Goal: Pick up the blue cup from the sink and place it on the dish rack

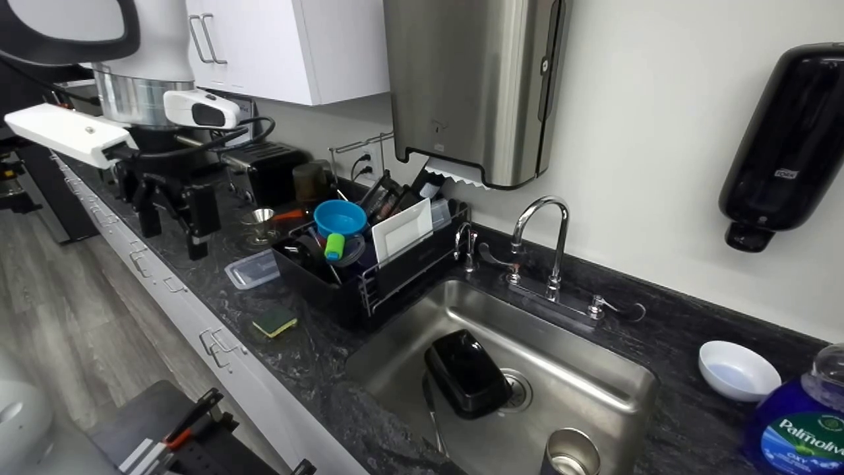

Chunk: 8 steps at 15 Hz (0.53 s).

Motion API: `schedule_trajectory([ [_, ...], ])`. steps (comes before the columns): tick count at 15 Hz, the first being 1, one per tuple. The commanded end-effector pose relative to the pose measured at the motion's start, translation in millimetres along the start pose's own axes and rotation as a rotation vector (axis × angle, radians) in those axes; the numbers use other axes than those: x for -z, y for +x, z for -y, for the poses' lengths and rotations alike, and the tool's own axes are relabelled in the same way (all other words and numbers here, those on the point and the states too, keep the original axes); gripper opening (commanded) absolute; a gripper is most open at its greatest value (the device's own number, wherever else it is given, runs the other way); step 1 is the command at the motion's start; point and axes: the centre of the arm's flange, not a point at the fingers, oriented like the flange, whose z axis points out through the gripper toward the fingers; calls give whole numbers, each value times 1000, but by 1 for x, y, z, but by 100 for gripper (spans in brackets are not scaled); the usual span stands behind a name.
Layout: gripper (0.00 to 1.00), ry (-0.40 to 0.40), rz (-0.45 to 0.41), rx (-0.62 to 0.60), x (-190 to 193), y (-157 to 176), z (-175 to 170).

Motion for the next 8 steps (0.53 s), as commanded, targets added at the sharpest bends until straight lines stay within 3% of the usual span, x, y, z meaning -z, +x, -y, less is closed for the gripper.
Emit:
schedule_trajectory([
  [1,100,25,0,-13,-11,10,-17],
  [8,100,33,-65,-83,-41,44,-122],
])
